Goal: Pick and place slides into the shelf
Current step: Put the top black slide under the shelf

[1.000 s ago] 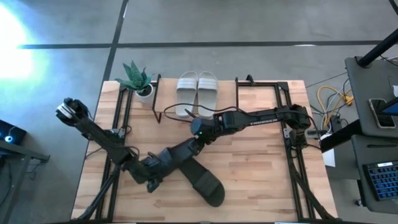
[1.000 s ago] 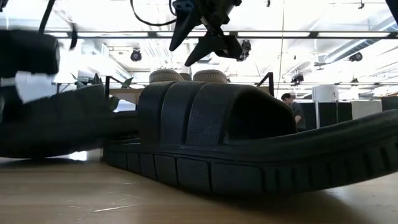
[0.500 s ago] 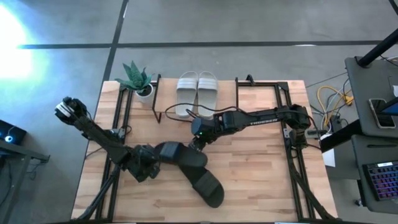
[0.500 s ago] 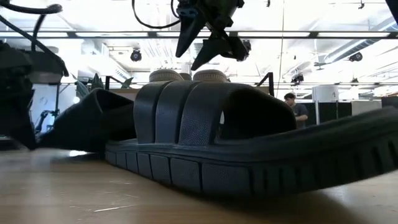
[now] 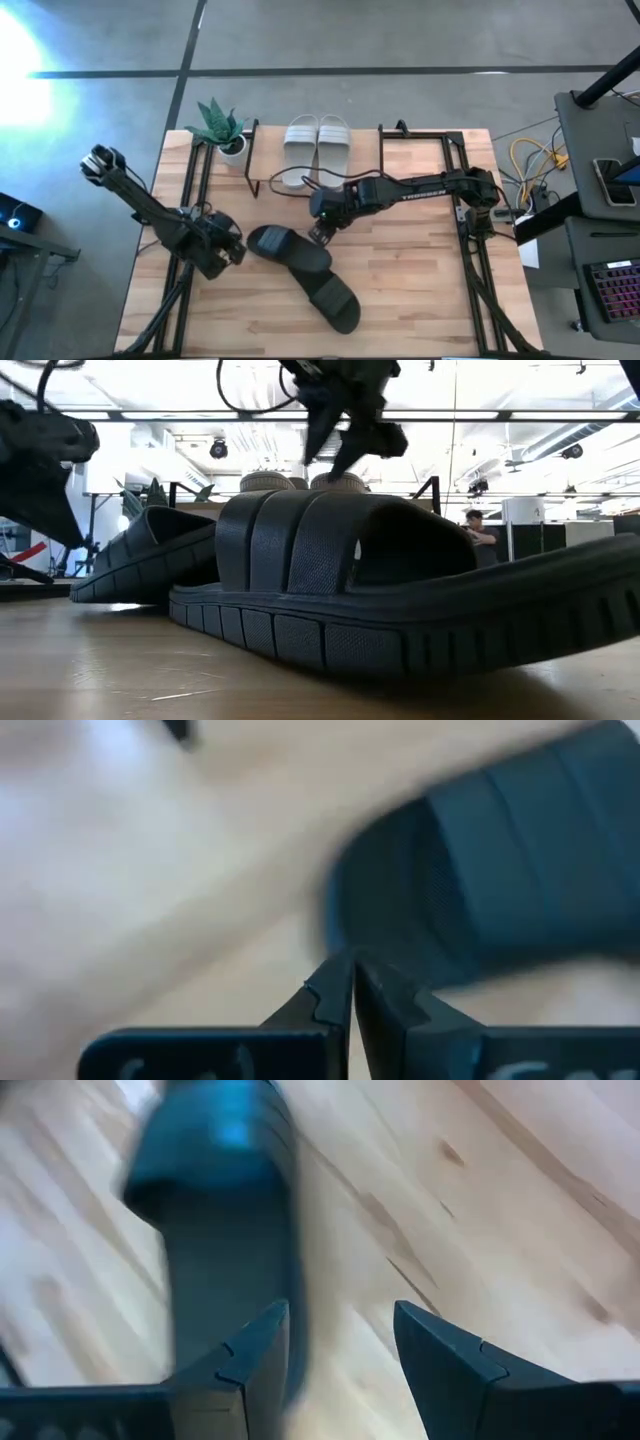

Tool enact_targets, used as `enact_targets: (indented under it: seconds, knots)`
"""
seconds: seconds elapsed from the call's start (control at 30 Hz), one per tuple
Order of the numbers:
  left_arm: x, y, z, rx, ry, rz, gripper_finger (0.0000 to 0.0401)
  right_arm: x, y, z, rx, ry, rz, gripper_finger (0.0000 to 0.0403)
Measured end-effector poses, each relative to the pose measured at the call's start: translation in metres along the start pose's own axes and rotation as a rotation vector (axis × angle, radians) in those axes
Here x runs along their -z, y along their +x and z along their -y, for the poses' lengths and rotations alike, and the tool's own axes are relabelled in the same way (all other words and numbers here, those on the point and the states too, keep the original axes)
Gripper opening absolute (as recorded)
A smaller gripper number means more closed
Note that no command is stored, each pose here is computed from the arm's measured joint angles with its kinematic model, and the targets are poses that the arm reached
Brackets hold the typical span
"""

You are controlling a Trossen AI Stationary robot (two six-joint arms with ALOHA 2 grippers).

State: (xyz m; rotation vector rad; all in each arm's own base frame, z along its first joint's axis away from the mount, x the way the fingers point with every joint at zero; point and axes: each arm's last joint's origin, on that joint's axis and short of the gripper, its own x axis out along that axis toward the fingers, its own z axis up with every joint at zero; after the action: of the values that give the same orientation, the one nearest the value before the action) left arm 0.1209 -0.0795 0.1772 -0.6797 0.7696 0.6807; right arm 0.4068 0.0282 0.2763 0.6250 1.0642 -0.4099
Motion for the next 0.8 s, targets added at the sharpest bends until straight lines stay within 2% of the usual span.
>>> enact_targets:
  seconds: [0.13, 0.27, 0.4, 0.53, 0.67, 0.8]
  knots:
    - [0.002, -0.001, 0.009, 0.118, -0.031, -0.094, 0.0000, 0.006, 0.000, 0.007, 0.079, -0.019, -0.053, 0.0171]
    - [0.009, 0.005, 0.017, 0.168, -0.048, -0.133, 0.0000, 0.007, -0.001, 0.008, 0.113, -0.022, -0.043, 0.0167]
    - [0.019, 0.016, 0.022, 0.127, -0.027, -0.217, 0.0000, 0.006, -0.001, 0.009, 0.120, -0.026, -0.036, 0.0163]
    - [0.028, 0.028, 0.029, 0.102, -0.013, -0.228, 0.0000, 0.006, -0.001, 0.009, 0.139, -0.037, -0.018, 0.0158]
    - [0.030, 0.041, 0.032, 0.064, 0.010, -0.183, 0.0000, 0.005, -0.001, 0.010, 0.157, -0.056, -0.003, 0.0153]
    - [0.023, 0.055, 0.031, 0.000, -0.017, -0.103, 0.0000, 0.005, -0.001, 0.010, 0.158, -0.080, -0.004, 0.0153]
